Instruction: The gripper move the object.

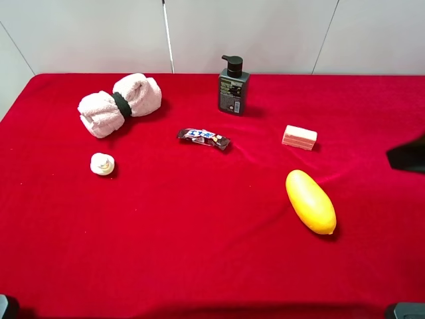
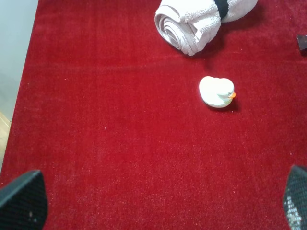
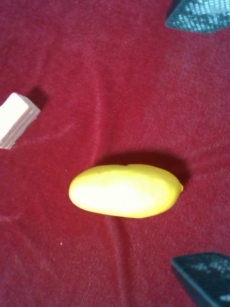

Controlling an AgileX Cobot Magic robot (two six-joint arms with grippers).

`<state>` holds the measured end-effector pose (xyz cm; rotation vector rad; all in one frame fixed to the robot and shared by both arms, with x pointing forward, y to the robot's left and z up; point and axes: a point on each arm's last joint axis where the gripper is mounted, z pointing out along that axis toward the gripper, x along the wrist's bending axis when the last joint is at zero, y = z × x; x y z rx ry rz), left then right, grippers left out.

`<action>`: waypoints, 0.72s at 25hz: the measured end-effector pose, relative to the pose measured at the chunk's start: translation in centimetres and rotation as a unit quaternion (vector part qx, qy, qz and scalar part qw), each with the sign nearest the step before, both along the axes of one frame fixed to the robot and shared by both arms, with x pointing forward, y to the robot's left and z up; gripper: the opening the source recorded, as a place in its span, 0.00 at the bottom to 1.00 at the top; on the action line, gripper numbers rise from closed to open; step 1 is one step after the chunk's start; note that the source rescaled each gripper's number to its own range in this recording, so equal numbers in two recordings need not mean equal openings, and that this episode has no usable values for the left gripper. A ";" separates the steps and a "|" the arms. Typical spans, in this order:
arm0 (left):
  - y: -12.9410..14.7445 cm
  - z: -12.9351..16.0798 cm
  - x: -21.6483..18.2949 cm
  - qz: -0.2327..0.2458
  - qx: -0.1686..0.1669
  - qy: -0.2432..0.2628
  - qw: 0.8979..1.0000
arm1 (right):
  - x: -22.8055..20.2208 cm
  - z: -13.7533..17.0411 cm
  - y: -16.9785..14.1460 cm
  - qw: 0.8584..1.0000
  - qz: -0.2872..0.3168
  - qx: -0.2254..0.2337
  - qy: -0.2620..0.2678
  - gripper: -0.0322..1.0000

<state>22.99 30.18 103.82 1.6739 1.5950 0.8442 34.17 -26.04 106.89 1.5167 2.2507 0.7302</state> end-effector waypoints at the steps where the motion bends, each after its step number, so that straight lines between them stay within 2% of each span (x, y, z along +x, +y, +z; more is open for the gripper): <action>1: 0.0 0.0 0.0 0.000 0.000 0.000 1.000 | -0.6 -0.2 -0.2 1.000 -0.004 0.005 -0.006 1.00; 10: 0.0 0.0 0.0 0.000 0.000 0.000 1.000 | -4.9 -1.5 -1.6 0.996 -0.021 0.038 -0.076 1.00; 18: 0.0 0.0 0.0 0.000 0.000 0.000 1.000 | -6.9 -1.8 -2.5 0.991 -0.027 0.044 -0.120 1.00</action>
